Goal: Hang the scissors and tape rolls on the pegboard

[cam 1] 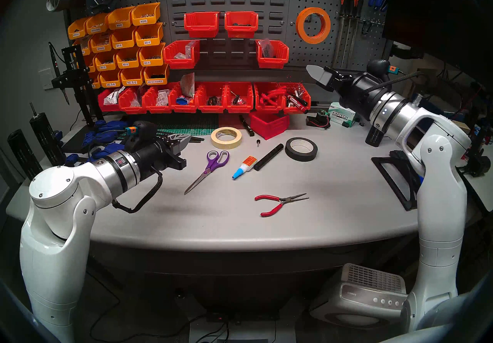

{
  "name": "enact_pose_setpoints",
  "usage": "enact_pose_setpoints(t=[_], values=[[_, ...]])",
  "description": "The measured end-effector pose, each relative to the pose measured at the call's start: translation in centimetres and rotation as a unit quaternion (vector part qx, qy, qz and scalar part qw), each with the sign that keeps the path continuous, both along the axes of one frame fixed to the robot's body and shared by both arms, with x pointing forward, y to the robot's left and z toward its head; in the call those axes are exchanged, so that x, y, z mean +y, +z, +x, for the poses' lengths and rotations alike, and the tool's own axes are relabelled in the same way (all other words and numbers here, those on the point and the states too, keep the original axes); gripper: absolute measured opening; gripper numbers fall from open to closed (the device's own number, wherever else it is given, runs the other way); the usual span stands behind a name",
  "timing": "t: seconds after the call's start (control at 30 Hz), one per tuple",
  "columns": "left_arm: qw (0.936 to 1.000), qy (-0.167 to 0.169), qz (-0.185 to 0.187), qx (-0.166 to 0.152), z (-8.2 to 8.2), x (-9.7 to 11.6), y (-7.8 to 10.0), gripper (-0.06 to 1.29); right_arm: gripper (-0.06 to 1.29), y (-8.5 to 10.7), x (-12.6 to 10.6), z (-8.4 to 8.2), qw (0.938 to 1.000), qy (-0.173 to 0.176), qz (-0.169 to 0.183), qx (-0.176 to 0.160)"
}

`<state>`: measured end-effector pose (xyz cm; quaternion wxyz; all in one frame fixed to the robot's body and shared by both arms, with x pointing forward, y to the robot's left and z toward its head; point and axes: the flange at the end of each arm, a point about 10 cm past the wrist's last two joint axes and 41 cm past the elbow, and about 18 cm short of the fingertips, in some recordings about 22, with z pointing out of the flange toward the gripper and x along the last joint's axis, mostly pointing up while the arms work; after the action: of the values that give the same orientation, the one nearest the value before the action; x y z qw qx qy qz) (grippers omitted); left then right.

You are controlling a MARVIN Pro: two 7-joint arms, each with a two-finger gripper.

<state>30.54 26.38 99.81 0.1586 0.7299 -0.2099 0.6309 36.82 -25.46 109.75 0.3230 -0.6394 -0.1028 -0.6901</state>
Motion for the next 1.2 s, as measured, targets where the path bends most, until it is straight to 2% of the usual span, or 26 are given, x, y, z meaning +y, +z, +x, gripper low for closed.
enact_pose_setpoints(t=[0.13, 0.2, 0.23, 0.27, 0.33, 0.37, 0.43, 0.6, 0.87, 1.2], values=[[0.9991, -0.019, 0.006, 0.036, -0.6, 0.1, -0.8, 0.00, 1.22, 0.1, 0.1, 0.0, 1.0000, 0.001, 0.000, -0.001], [0.9982, -0.029, 0.011, 0.052, -0.9, 0.1, -1.3, 0.31, 1.22, 0.1, 0.1, 0.0, 1.0000, 0.000, 0.000, -0.001], [0.9974, -0.034, 0.013, 0.062, -1.1, 0.2, -1.6, 0.59, 1.22, 0.1, 0.0, 0.0, 1.0000, 0.000, 0.000, -0.001], [0.9970, -0.036, 0.015, 0.067, -1.2, 0.2, -1.8, 0.80, 1.22, 0.1, 0.0, 0.0, 1.0000, 0.000, 0.000, -0.002], [0.9963, -0.038, 0.018, 0.075, -1.2, 0.3, -2.1, 1.11, 1.22, 0.2, 0.0, 0.0, 1.0000, 0.000, 0.000, -0.002], [0.9961, -0.038, 0.019, 0.077, -1.2, 0.4, -2.3, 1.20, 1.22, 0.2, 0.0, 0.0, 1.0000, -0.001, 0.000, -0.002], [0.9959, -0.039, 0.022, 0.079, -1.0, 0.5, -2.5, 1.25, 1.22, 0.2, 0.0, 0.0, 1.0000, -0.001, 0.001, -0.003], [0.9949, -0.045, 0.032, 0.085, -0.6, 0.2, -3.3, 1.25, 1.22, 0.3, -0.1, -0.1, 1.0000, -0.002, 0.001, -0.005], [0.9907, -0.052, 0.052, 0.114, 0.4, 0.4, -6.0, 1.25, 1.22, 0.6, -0.4, -0.4, 1.0000, -0.002, 0.002, -0.009], [0.9876, -0.072, 0.063, 0.125, 1.3, 0.1, -6.8, 1.25, 1.22, 0.8, -0.5, -0.7, 0.9999, -0.002, 0.003, -0.013]])
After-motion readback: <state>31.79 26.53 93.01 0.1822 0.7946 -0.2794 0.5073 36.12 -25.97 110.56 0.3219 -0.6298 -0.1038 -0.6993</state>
